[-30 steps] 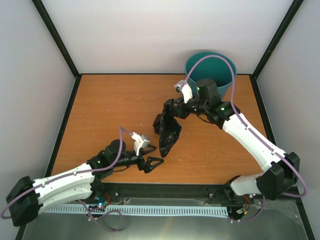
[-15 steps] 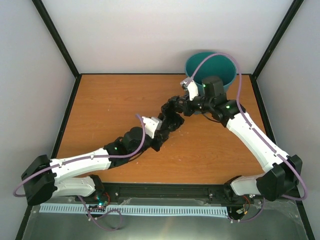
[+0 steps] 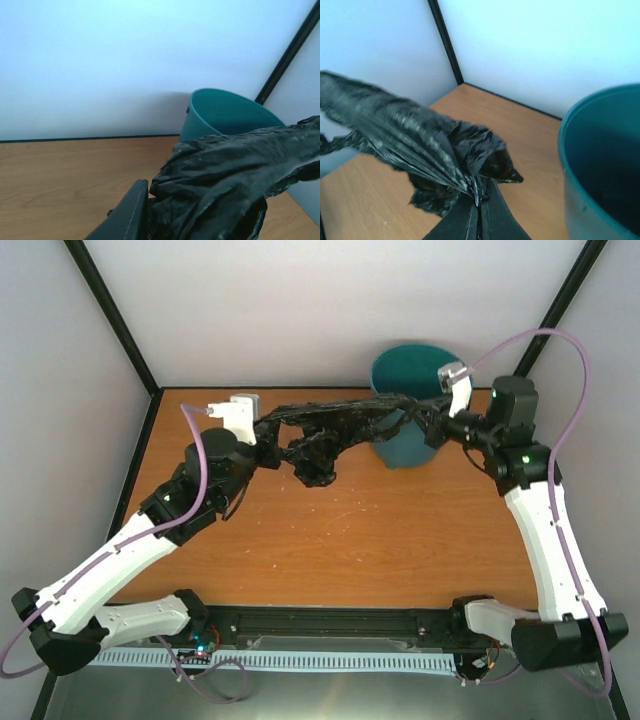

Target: Put the trash bags into the trash bin

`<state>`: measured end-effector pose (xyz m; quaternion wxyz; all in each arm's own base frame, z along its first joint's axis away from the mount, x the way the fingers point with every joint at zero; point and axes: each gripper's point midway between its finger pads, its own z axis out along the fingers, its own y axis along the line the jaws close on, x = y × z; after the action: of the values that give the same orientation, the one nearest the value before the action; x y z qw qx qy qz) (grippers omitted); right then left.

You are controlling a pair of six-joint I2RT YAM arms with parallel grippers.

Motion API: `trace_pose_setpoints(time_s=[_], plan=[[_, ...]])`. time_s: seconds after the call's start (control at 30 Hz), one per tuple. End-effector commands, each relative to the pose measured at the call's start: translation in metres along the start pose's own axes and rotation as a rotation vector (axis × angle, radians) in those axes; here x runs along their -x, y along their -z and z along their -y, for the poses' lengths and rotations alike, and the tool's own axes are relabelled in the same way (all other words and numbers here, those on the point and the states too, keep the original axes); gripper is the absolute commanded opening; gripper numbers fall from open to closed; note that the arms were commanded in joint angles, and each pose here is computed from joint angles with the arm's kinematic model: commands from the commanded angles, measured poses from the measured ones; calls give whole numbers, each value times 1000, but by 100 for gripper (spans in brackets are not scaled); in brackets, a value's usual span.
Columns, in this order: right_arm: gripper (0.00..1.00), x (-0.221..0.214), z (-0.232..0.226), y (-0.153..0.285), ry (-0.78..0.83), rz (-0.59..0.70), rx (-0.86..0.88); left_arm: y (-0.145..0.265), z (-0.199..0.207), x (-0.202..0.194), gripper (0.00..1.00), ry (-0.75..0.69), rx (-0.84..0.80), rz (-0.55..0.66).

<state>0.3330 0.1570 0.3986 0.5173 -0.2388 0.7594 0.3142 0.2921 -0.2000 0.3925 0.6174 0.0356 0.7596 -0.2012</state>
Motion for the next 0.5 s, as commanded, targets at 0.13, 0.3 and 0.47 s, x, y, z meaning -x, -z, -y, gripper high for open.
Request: trace_pose_setpoints(time_s=[0.13,0.3,0.47], plan=[[3,-136,-8,-7,-74,-206,135,-35,16,-171,36,-119,-162,-489],[3,-195,-6,-8,-93,-299,147,-22,18,-248,64,-68,-236,-607],[3,-175,-10,-4,-83,-237,143,-13,12,-268,82,-21,-251,-609]])
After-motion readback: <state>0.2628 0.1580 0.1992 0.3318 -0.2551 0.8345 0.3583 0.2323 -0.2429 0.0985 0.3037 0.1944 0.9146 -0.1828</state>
